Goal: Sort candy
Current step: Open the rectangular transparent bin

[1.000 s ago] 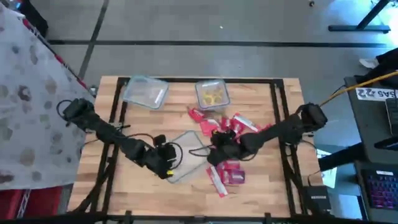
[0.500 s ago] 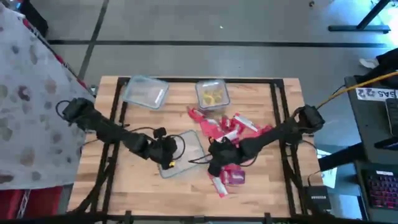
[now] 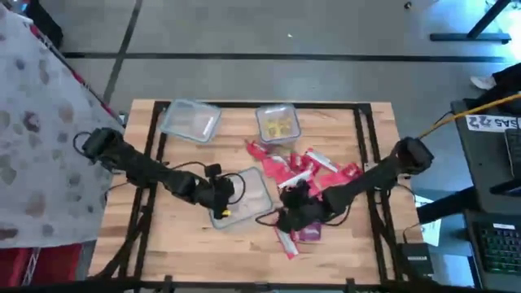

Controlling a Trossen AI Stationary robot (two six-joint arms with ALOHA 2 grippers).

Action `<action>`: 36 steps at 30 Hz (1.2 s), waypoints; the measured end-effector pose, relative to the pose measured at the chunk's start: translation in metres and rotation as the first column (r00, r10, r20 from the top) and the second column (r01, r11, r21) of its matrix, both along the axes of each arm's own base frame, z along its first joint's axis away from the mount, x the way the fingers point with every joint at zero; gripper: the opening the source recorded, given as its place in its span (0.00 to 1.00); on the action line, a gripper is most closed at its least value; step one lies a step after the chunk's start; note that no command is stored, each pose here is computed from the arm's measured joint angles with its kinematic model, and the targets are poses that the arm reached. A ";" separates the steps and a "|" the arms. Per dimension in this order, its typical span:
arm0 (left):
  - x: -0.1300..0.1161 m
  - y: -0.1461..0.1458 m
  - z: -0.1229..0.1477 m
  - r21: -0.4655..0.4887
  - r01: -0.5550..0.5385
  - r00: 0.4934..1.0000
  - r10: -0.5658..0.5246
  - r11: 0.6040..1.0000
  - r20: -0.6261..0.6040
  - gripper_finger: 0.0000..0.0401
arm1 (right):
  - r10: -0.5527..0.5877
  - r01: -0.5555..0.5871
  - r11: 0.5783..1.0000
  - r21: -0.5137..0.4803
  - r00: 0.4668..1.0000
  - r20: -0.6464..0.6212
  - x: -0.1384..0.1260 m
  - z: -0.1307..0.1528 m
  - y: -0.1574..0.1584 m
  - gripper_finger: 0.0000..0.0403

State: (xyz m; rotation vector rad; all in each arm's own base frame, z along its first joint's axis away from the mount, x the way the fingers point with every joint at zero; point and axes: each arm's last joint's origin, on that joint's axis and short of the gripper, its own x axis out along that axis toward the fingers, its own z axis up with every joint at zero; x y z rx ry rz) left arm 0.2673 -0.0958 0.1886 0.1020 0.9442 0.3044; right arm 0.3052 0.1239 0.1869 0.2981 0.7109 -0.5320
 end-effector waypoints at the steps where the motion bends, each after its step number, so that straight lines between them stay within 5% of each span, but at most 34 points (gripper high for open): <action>1: 0.000 0.000 0.000 -0.001 0.000 1.000 0.000 1.000 0.000 0.36 | -0.023 0.023 1.000 0.009 1.000 -0.010 0.002 -0.001 -0.006 0.56; 6: 0.001 0.002 0.000 0.012 -0.013 1.000 0.013 1.000 0.015 0.36 | -0.041 0.047 0.996 0.078 0.996 -0.073 0.018 -0.024 -0.025 0.52; 17: 0.021 0.017 -0.012 0.026 -0.076 0.991 0.073 0.997 0.110 0.36 | 0.228 -0.273 0.907 0.320 0.958 0.172 0.048 -0.044 0.017 0.42; 21: 0.027 0.015 -0.013 0.022 -0.041 0.989 0.037 0.999 0.144 0.36 | 0.355 -0.424 0.870 0.253 0.893 0.277 0.048 -0.035 0.039 0.41; 26: 0.027 0.005 -0.006 0.011 0.006 0.989 -0.008 1.000 0.145 0.36 | 0.437 -0.481 0.848 0.223 0.872 0.221 0.034 -0.033 0.055 0.41; 33: 0.038 -0.018 0.025 -0.028 0.065 0.967 -0.056 0.997 0.249 0.36 | 0.479 -0.481 0.876 0.013 0.874 0.083 0.013 -0.047 0.068 0.41; 36: 0.041 -0.025 0.034 -0.040 0.074 0.959 -0.060 0.996 0.278 0.36 | 0.451 -0.456 0.890 0.021 0.885 0.111 0.007 -0.057 0.065 0.41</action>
